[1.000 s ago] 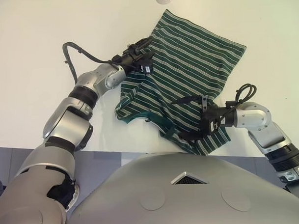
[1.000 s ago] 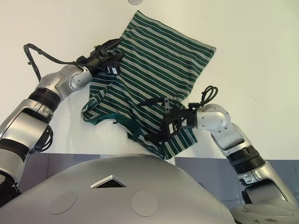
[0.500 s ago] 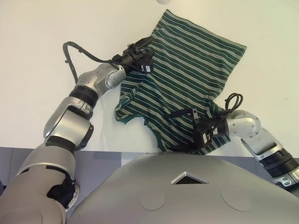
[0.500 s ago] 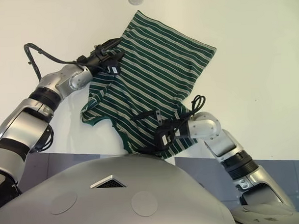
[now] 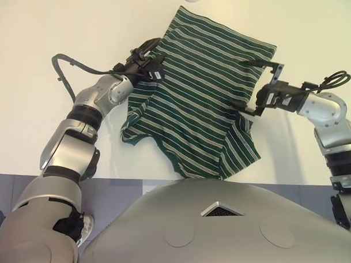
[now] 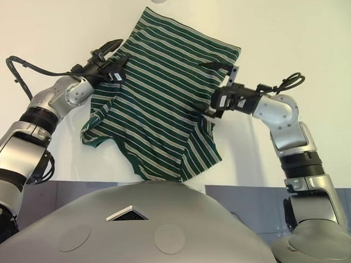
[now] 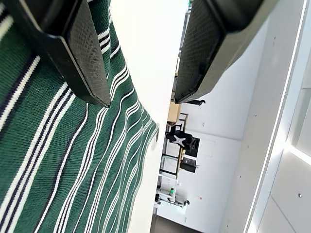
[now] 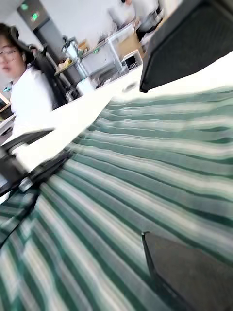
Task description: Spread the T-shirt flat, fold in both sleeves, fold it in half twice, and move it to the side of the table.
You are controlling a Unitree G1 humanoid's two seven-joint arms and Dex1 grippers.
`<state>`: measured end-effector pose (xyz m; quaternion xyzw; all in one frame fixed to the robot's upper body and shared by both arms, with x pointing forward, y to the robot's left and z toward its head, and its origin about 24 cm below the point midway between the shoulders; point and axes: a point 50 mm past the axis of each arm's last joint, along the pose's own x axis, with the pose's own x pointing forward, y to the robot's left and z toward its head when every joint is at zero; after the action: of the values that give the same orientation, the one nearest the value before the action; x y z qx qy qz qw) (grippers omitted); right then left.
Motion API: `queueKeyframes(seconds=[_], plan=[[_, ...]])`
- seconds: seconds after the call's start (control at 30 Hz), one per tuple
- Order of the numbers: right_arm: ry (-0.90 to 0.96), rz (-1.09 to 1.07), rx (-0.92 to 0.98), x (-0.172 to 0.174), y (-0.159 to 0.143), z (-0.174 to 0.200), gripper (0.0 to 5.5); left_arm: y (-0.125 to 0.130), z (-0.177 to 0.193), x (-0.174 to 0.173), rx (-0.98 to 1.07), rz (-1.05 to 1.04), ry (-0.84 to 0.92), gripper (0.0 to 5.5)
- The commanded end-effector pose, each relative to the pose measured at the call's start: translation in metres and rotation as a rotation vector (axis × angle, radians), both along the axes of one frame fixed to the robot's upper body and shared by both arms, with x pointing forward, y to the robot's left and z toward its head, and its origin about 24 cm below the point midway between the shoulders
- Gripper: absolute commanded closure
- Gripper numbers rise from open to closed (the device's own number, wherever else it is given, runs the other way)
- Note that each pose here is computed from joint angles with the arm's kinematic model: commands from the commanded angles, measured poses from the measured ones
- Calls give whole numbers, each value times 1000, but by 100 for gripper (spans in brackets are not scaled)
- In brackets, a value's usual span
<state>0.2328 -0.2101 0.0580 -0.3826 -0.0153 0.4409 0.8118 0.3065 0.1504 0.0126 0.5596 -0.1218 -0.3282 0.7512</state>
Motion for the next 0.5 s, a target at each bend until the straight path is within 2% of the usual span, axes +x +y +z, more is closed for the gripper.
queueKeyframes(seconds=[0.03,0.23,0.4,0.5], plan=[[-39,-120,1,16,-4,-1,11,4,-5,-8,-30,6,55,311],[-19,-135,-96,20,1,-25,11,3,4,-7,-111,9,66,311],[-110,-340,-272,48,-36,-27,11,14,12,-4,-191,57,70,311],[-170,-398,-320,61,-46,-22,11,18,13,-5,-192,62,71,311]])
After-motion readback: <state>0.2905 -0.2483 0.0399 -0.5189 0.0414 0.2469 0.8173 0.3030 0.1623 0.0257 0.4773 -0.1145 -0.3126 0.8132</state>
